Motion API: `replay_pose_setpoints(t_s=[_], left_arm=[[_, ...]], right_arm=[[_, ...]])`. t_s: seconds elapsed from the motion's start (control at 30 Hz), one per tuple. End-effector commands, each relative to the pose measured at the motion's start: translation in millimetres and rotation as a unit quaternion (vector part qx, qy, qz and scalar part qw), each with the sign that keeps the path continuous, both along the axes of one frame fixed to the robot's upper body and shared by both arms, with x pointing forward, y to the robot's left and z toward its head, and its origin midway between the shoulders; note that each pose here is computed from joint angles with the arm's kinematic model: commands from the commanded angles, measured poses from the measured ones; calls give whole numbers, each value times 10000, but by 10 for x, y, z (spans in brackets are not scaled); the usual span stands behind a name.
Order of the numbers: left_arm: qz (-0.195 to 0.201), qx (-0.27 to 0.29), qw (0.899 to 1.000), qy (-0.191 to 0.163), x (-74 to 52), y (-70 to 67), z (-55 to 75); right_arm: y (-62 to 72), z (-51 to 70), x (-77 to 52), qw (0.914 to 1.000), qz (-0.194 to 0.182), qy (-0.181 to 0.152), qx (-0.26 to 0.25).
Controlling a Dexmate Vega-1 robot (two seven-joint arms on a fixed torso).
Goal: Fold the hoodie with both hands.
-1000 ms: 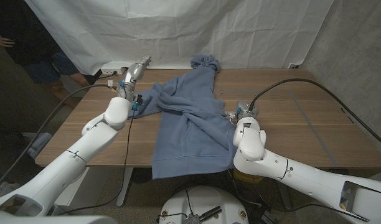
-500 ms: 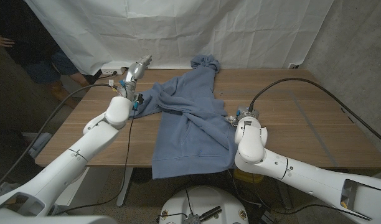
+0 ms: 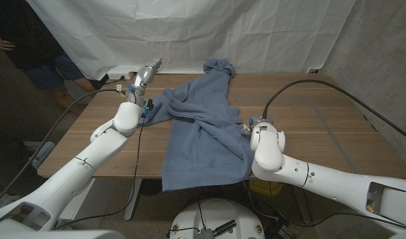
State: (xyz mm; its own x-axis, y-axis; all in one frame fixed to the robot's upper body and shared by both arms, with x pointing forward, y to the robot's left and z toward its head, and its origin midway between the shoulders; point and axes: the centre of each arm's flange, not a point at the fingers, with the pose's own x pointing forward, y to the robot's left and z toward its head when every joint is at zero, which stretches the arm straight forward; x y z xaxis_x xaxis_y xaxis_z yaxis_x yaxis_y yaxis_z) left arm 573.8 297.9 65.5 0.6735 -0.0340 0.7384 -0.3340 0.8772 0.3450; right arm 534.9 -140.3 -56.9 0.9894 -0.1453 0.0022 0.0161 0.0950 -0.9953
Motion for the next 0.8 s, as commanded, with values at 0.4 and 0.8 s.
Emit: replay_pose_setpoints(t_s=[0.4, 0.8], left_arm=[[-39, 44, 10000, 15, 114, -32, 30], [-123, 138, 9998, -55, 201, -66, 116]], right_arm=[[121, 53, -32, 9952, 83, -932, -271], [58, 245, -213, 9888, 860, -1062, 602]])
